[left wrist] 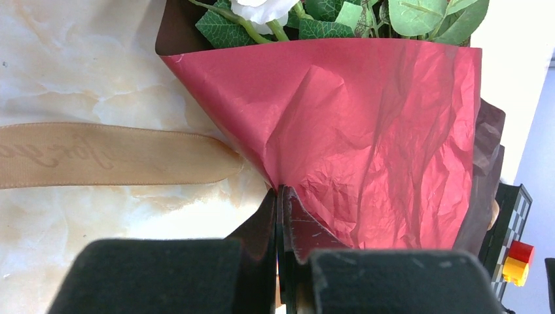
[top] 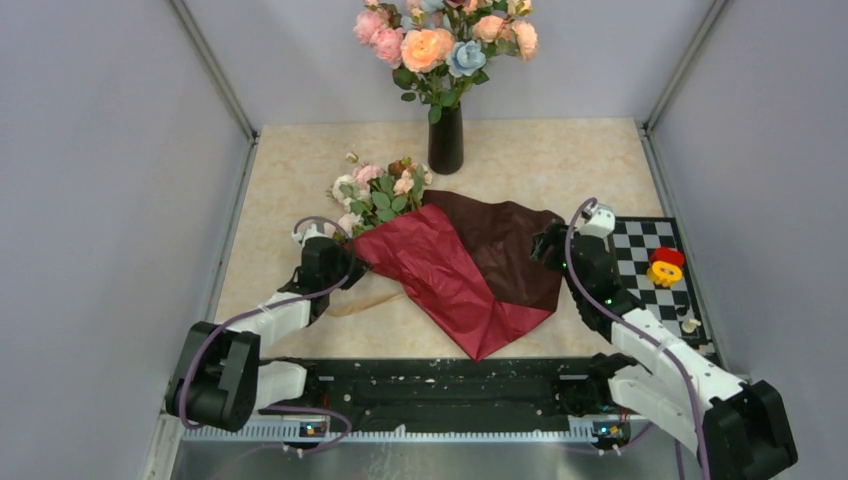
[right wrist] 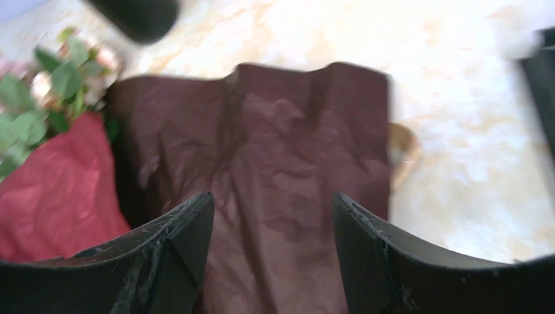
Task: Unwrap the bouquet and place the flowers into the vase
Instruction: Unfold the wrapping paper at the center of the board.
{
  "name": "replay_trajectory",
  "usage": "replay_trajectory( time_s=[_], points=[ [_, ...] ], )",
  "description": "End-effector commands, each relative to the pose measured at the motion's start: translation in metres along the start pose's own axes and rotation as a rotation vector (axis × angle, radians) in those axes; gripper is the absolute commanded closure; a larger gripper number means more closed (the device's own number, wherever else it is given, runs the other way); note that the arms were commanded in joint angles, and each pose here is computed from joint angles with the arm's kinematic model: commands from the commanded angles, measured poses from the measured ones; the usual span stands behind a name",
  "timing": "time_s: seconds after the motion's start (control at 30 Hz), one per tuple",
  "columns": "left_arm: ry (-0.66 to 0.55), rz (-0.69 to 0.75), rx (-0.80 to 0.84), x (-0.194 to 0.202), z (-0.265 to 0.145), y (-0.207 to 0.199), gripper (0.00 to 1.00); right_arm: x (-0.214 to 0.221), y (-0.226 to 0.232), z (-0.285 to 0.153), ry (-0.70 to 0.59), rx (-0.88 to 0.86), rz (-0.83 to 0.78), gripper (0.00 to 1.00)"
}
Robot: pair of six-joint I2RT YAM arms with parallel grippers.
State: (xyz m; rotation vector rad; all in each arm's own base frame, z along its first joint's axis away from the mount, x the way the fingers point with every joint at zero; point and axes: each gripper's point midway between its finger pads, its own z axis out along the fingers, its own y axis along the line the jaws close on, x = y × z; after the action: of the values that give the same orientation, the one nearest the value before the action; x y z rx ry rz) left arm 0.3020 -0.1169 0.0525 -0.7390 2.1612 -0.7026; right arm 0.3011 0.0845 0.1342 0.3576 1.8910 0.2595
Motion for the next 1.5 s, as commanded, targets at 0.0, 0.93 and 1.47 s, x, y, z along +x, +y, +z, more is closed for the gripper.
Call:
replay_trajectory(
  time_s=[0.0,0.93,1.47],
  points=[
    [-0.001,0.017,0.042,-0.003,-0.002,-0.01,1.0,-0.006,0.067,-0.007,0.072,-0.342,-0.119,0.35],
    [0.007,0.009,0.029,0.001,-0.002,-0.006,1.0,0.159,0.149,0.035,0.705,-0.522,-0.267,0.64],
    [-0.002,0.012,0.013,0.0,-0.003,-0.002,1.0,0.111,0.039,0.093,0.621,-0.207,-0.119,0.64]
  ],
)
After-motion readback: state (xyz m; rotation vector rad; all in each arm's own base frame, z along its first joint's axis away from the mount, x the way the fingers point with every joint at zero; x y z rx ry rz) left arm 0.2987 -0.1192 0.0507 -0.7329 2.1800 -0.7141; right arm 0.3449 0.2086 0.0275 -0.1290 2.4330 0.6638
